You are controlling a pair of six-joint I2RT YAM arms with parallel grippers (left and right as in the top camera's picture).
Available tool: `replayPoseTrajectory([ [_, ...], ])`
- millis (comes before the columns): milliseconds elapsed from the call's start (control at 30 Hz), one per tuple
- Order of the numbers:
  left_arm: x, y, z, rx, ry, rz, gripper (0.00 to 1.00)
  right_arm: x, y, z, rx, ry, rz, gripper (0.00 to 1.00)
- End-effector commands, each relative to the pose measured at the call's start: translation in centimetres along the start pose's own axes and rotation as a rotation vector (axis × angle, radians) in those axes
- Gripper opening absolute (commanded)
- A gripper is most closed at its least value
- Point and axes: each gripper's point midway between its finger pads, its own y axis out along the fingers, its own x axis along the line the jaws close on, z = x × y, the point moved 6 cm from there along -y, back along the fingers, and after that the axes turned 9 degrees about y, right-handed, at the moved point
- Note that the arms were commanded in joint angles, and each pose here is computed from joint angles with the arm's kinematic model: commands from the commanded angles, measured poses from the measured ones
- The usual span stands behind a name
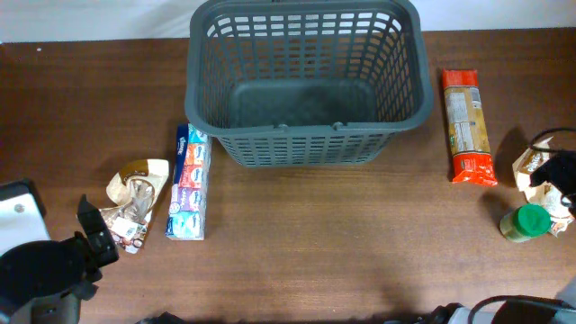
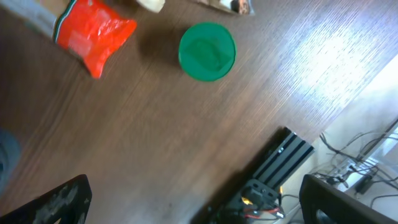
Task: Pack container
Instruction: 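Move the right gripper down over the green-capped seasoning jar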
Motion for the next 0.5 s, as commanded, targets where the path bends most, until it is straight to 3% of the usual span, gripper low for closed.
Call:
replayPoseTrajectory([
  [0, -0.1, 0.0, 0.0, 0.002, 0.001, 0.008, 1.0, -0.9, 0.2, -0.7, -0.023, 0.075, -0.008, 0.99],
  [467, -0.1, 0.0, 0.0, 0.002, 0.001, 0.008, 1.0, 0.1, 0.2, -1.7, -0.054, 0.09, -0.098, 0.99],
])
